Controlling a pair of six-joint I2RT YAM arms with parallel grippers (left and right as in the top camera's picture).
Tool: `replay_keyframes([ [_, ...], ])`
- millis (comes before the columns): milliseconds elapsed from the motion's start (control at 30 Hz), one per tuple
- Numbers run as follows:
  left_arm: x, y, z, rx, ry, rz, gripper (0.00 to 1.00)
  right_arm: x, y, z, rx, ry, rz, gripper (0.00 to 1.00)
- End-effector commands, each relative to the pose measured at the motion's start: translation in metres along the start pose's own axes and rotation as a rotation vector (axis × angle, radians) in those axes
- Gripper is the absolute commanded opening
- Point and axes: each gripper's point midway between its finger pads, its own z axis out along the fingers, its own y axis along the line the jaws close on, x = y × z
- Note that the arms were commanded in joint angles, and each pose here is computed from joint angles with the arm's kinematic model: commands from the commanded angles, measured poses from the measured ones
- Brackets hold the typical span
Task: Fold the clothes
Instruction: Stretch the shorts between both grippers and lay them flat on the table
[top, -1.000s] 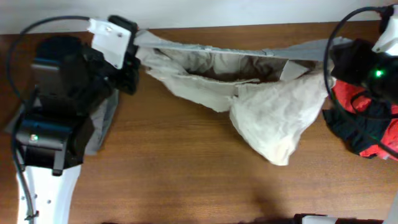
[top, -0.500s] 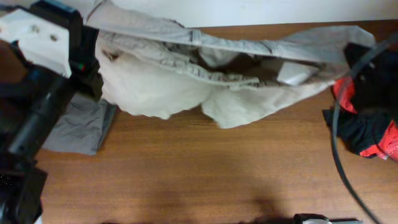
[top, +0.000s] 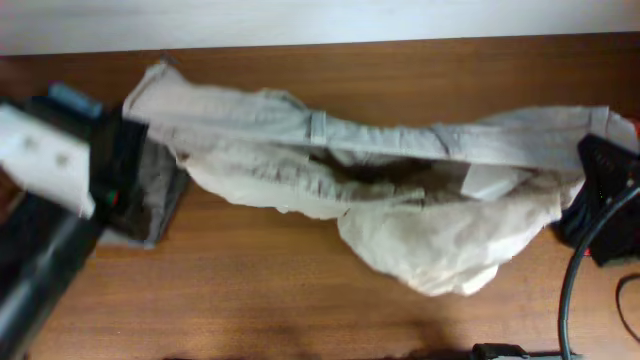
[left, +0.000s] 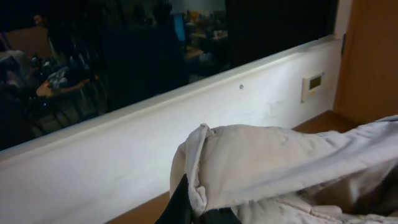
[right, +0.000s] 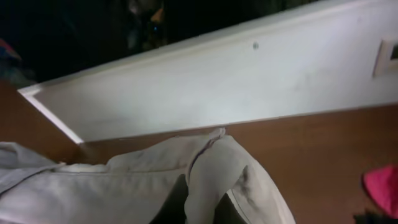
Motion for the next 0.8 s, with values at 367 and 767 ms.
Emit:
replay_keyframes([
  [367,0.053,0.029,-0.002,-0.183,0.226,-0.179,0.00,0.022,-0.040,-0.010,0.229,0.055,0.091,0.04],
  [767,0.004,0.021,-0.036,-0.173,0.086,-0.150,0.00,0.006,-0.023,-0.033,0.175,-0.034,0.068,0.04],
])
